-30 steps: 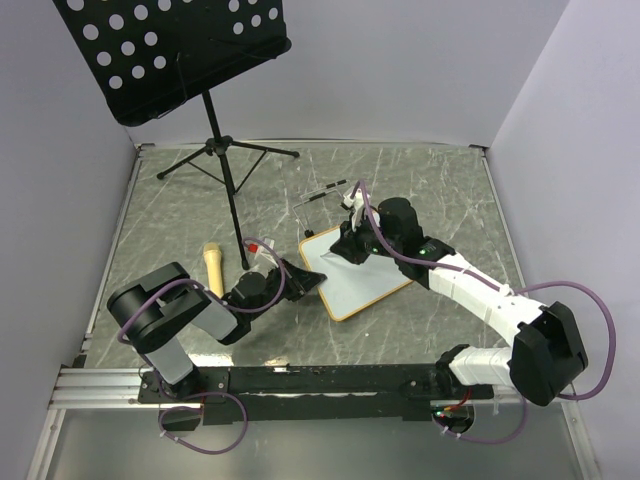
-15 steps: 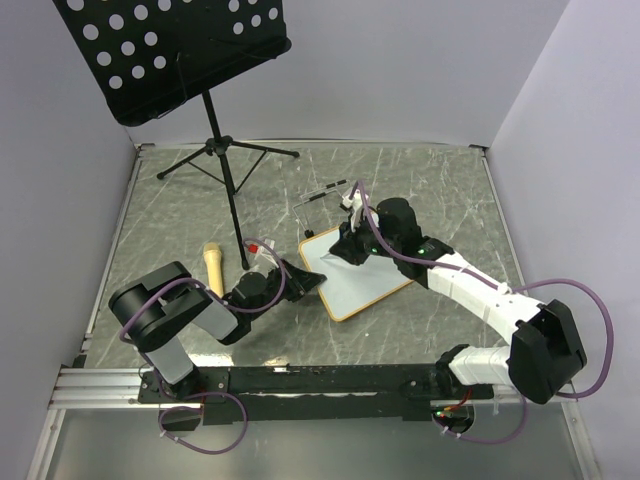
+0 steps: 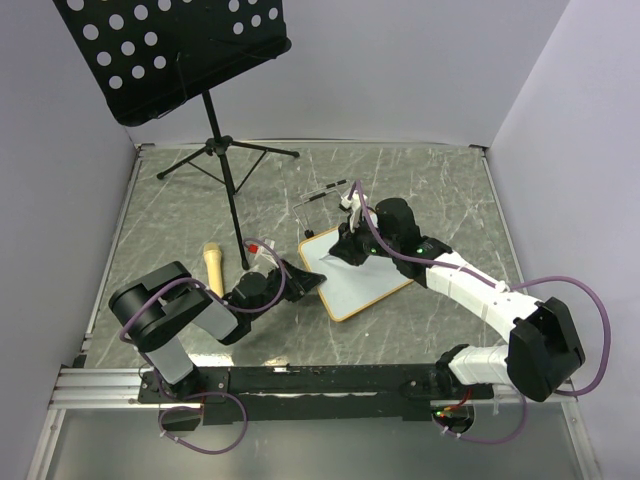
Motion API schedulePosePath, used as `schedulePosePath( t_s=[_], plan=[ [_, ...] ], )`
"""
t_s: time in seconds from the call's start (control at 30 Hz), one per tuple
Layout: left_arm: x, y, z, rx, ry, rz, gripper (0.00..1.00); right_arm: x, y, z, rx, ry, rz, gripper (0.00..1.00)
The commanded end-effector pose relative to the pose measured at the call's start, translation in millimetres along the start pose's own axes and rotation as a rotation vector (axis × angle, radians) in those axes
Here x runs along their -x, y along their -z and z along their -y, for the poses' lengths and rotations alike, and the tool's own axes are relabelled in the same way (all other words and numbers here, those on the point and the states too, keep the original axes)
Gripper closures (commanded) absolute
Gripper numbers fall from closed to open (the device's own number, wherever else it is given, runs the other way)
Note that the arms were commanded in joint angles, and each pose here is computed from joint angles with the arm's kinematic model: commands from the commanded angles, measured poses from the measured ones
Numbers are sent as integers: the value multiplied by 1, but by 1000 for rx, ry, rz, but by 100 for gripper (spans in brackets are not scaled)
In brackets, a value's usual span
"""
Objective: Write a sentence on the whiteboard
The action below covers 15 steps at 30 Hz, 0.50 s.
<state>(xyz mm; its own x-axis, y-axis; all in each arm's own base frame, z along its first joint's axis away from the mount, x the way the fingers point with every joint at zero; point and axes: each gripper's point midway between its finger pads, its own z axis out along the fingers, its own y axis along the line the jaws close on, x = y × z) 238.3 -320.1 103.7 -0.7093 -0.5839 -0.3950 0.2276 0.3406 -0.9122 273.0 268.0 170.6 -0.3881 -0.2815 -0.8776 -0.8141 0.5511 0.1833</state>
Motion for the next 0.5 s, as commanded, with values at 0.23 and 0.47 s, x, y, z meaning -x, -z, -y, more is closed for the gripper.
schedulePosePath(
  t_s=[0.23, 0.47],
  plan=[
    [46, 16, 105, -423, -43, 200, 99, 6, -2, 10, -53, 17, 2, 100],
    [46, 16, 105, -424, -43, 201, 99, 5, -2, 15, -77, 17, -2, 100]
  ],
)
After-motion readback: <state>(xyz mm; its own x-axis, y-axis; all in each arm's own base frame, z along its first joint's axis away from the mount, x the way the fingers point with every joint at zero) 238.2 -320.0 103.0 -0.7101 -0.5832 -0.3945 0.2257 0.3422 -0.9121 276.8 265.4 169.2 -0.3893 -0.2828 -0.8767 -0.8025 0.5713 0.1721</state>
